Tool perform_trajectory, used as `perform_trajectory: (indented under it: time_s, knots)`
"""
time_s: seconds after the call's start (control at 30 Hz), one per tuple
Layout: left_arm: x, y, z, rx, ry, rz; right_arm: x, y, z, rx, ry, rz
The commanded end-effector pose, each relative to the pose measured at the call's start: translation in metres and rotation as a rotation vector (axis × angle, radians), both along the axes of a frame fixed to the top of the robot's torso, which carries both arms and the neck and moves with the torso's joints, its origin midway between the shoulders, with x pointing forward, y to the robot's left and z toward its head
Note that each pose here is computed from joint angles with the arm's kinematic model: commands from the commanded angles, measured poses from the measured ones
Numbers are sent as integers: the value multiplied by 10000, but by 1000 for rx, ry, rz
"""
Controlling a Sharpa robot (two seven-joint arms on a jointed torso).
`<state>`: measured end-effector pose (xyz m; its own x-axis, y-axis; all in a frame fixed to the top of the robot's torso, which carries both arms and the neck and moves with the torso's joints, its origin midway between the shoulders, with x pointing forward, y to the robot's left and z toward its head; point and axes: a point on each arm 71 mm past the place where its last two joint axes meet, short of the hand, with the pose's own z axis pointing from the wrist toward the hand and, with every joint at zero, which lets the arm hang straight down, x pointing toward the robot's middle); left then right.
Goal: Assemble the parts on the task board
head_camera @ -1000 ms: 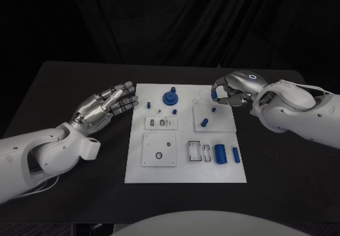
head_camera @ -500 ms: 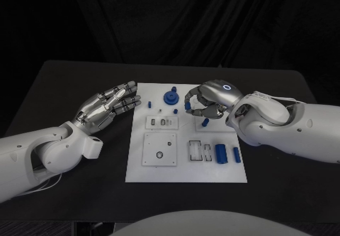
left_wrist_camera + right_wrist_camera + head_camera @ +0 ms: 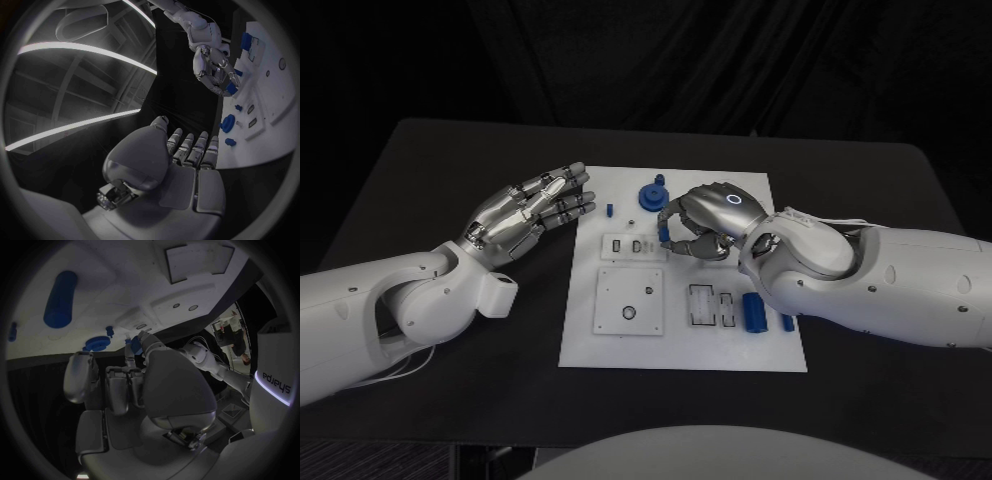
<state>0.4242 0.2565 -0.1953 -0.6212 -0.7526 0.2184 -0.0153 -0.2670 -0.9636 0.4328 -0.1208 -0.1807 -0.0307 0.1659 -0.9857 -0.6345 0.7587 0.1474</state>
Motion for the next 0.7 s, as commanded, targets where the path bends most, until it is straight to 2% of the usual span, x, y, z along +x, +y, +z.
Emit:
perform_trajectory:
  time_s: [0.03,0.4,0.7]
  knots:
    - [-3,-10,6,-14,-4,-6,34,-8,-57,-61,20,-65]
    - [5,-7,3,-13,-4,-5,88,42,-101,-110,26,-88]
    - [13,-6,-1,-13,-5,-5,89,102,-123,-136,37,-63]
